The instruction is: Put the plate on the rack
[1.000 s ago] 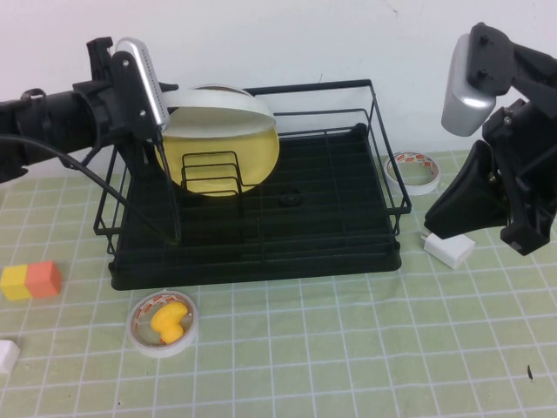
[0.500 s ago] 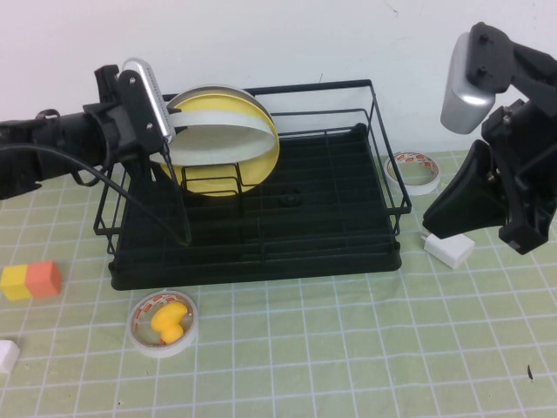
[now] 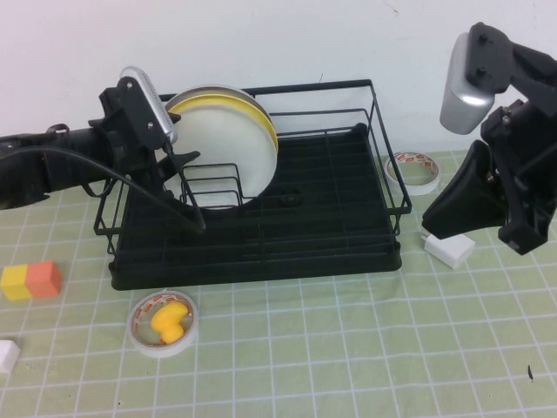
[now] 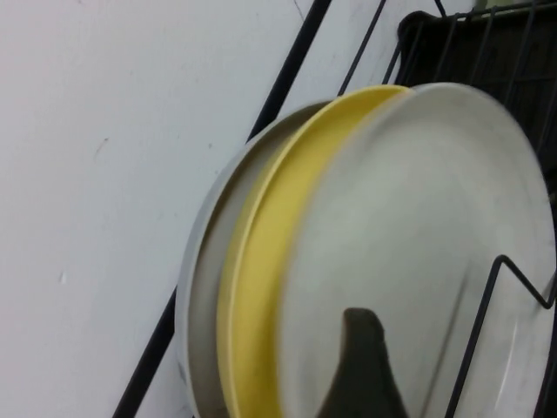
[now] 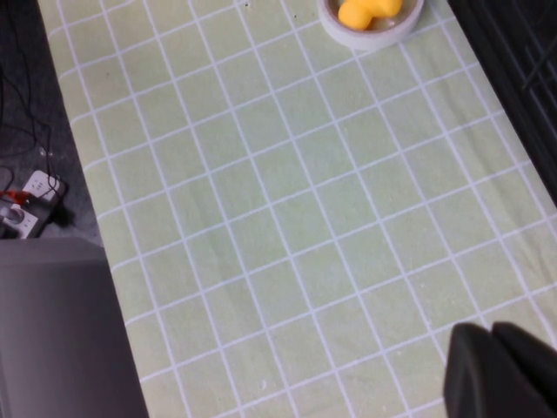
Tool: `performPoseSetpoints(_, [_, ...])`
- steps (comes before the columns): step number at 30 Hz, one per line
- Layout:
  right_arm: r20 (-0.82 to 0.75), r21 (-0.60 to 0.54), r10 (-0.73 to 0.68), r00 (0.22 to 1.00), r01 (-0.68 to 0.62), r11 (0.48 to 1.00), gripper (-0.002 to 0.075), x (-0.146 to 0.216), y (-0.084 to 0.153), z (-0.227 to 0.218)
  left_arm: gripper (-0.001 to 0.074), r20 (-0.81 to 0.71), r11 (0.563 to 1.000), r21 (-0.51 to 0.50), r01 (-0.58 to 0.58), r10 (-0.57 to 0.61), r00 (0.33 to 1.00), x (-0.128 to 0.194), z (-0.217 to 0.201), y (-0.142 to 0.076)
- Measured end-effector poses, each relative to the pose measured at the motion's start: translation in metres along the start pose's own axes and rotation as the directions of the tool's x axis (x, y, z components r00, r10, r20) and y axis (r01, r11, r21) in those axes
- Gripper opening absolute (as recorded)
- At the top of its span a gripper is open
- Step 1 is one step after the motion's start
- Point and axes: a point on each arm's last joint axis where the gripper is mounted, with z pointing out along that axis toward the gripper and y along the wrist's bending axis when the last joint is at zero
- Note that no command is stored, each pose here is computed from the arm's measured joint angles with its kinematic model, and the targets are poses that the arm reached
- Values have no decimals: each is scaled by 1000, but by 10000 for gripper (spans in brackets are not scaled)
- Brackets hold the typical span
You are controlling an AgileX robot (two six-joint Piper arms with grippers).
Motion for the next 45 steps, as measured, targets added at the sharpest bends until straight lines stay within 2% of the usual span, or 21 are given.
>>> performPoseSetpoints(5, [-5, 4, 3, 1000, -3, 1000, -2, 0, 0, 0, 459, 22, 998, -10, 66, -66, 998, -9, -6, 5])
performPoseSetpoints(8, [-56, 39, 46, 997, -44, 998, -2, 5, -3, 0, 421, 48, 987, -42, 157, -155, 987, -25, -19, 15])
performPoseSetpoints(12, [-207, 195, 156, 966, -115, 974, -2, 21, -15, -4, 263, 76, 937, -119, 330, -322, 944, -53, -46, 34])
performPoseSetpoints(15, [-303, 334, 253, 919, -146, 931, -2, 36, -22, -9, 99, 69, 876, -174, 450, -445, 893, -72, -72, 45])
performPoseSetpoints(17, [-318, 393, 304, 898, -167, 904, -2, 43, -20, -14, 42, 53, 828, -198, 524, -525, 849, -81, -88, 48])
performPoseSetpoints(20, [-258, 463, 332, 907, -186, 867, -2, 48, -10, -25, 13, -1, 784, -188, 592, -603, 798, -92, -114, 45])
performPoseSetpoints(24, [-141, 531, 300, 944, -183, 827, -2, 59, 10, -34, 3, -163, 729, -179, 661, -684, 711, -96, -144, 34])
performPoseSetpoints(26, [-95, 555, 278, 956, -180, 812, -2, 68, 21, -36, 1, -242, 683, -230, 693, -730, 639, -96, -160, 31])
performPoseSetpoints(28, [-55, 579, 250, 967, -173, 797, -2, 80, 33, -36, 0, -304, 651, -322, 688, -759, 576, -95, -179, 29])
performPoseSetpoints(29, [-36, 589, 241, 970, -174, 789, -2, 87, 40, -35, 0, -311, 647, -369, 667, -762, 567, -96, -188, 30])
performPoseSetpoints(32, [-4, 601, 223, 975, -176, 780, -2, 112, 62, -27, 0, -266, 590, -484, 646, -803, 534, -103, -215, 28])
performPoseSetpoints(34, [11, 602, 219, 976, -181, 777, -2, 129, 74, -21, 0, -194, 547, -537, 642, -821, 537, -110, -234, 24])
performPoseSetpoints(37, [56, 599, 213, 975, -204, 774, -2, 153, 94, -9, 0, -81, 500, -566, 656, -825, 559, -117, -257, 9])
performPoseSetpoints(41, [143, 586, 209, 967, -253, 770, -2, 181, 118, 5, 0, 69, 473, -576, 667, -785, 616, -120, -286, -22])
performPoseSetpoints(45, [265, 563, 199, 943, -319, 762, -2, 193, 135, 11, 0, 135, 457, -572, 681, -767, 628, -104, -301, -66])
